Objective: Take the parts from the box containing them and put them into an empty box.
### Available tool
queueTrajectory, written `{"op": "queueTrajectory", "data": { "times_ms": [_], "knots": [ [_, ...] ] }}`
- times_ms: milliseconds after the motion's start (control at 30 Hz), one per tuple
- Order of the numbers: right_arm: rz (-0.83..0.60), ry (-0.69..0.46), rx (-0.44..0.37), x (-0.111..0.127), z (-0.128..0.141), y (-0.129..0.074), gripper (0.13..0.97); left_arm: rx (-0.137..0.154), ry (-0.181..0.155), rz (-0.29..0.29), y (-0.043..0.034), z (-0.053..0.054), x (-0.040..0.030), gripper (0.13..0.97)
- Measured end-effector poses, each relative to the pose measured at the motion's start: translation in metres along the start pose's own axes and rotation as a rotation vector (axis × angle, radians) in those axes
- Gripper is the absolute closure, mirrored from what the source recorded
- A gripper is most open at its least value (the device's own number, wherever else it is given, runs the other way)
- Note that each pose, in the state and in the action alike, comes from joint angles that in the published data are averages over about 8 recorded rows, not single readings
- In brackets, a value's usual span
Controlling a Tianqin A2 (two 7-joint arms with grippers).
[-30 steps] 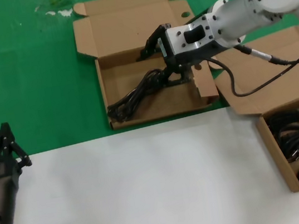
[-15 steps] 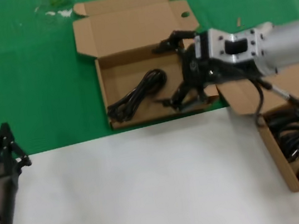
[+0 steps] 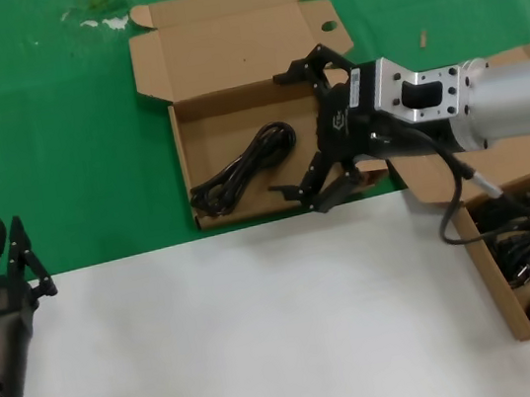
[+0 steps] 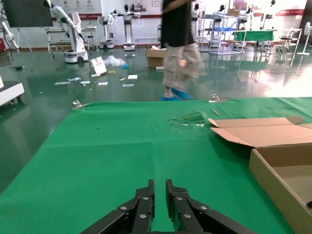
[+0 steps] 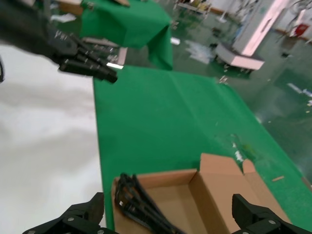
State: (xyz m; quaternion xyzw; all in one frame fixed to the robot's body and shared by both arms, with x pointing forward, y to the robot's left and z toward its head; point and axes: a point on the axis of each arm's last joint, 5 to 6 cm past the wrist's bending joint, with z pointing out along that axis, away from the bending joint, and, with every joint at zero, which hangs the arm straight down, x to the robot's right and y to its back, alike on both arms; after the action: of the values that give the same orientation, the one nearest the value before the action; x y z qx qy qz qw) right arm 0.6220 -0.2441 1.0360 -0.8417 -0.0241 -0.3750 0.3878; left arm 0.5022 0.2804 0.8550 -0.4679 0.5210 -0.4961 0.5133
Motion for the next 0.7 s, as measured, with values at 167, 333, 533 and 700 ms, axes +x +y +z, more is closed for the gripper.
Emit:
{"op": "queueTrajectory", "data": {
  "times_ms": [167, 333, 533, 700],
  "knots": [
    [0.039, 0.043, 0.05, -0.01, 0.005, 0.004, 0.191, 0.0, 0.0, 0.0, 0.0, 0.0, 0.0, 0.868],
    [0.085, 0.093, 0.099, -0.021, 0.009, 0.009, 0.148, 0.0, 0.0, 0.0, 0.0, 0.0, 0.0, 0.85],
    [0.148, 0.159, 0.149, -0.035, 0.012, 0.016, 0.138, 0.0, 0.0, 0.0, 0.0, 0.0, 0.0, 0.743],
    [0.204, 0.219, 0.184, -0.047, 0.014, 0.022, 0.132, 0.0, 0.0, 0.0, 0.0, 0.0, 0.0, 0.648]
  ]
}}
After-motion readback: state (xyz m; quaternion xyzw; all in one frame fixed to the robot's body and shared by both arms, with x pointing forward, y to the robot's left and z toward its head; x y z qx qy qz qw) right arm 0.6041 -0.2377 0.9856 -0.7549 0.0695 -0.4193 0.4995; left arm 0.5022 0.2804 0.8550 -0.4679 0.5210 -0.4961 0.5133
